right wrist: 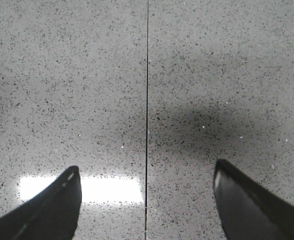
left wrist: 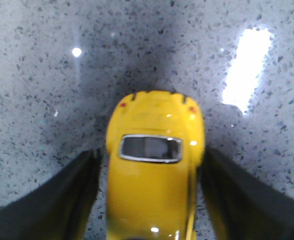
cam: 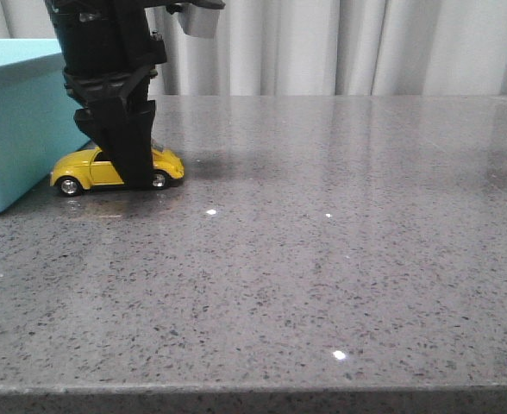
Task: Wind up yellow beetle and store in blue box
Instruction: 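Lower the left gripper onto the yellow car and grasp it, then lift the car with the left gripper and carry it over the box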
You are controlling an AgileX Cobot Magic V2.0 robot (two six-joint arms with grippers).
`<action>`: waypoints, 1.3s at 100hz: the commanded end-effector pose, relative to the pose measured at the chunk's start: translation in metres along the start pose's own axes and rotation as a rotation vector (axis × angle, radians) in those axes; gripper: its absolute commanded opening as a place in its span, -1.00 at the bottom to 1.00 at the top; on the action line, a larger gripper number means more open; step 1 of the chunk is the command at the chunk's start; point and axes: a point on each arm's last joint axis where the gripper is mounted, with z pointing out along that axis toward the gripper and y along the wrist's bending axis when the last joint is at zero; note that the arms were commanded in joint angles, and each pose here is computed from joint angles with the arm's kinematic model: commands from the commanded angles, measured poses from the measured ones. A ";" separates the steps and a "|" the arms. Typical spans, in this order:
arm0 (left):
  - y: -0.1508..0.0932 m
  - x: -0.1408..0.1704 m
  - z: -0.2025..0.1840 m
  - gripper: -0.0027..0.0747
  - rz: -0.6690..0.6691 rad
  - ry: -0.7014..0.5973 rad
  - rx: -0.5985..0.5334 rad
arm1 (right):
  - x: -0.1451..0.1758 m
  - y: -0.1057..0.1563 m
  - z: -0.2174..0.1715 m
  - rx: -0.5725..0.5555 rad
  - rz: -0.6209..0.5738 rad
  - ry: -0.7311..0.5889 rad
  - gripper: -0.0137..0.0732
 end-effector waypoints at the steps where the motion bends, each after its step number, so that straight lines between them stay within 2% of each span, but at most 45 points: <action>1: 0.001 -0.006 -0.028 -0.13 0.005 -0.073 -0.060 | -0.001 -0.002 -0.019 -0.010 -0.010 -0.070 0.58; 9: 0.002 -0.007 -0.032 -0.23 0.006 -0.074 -0.061 | -0.001 -0.002 -0.019 -0.010 -0.010 -0.070 0.58; 23: 0.006 -0.013 -0.051 -0.25 0.005 -0.103 -0.078 | -0.001 -0.002 -0.019 -0.010 -0.010 -0.071 0.58; 41: 0.014 -0.023 -0.094 -0.25 0.003 -0.167 -0.126 | -0.001 -0.002 -0.019 -0.010 -0.010 -0.071 0.58; 53: 0.019 -0.026 -0.129 -0.25 -0.010 -0.223 -0.197 | -0.001 -0.002 -0.019 -0.010 -0.010 -0.071 0.58; 68: 0.031 -0.018 -0.168 -0.25 -0.149 -0.257 -0.356 | -0.001 -0.002 -0.019 -0.010 -0.010 -0.071 0.58; 85: 0.047 0.013 -0.193 -0.25 -0.356 -0.251 -0.470 | -0.001 -0.002 -0.019 -0.010 -0.010 -0.071 0.58; 107: 0.075 0.056 -0.197 -0.25 -0.600 -0.262 -0.471 | -0.001 -0.002 -0.019 -0.010 -0.010 -0.071 0.58; 130: 0.095 0.096 -0.168 -0.25 -0.753 -0.188 -0.391 | -0.001 -0.002 -0.019 -0.011 -0.010 -0.073 0.58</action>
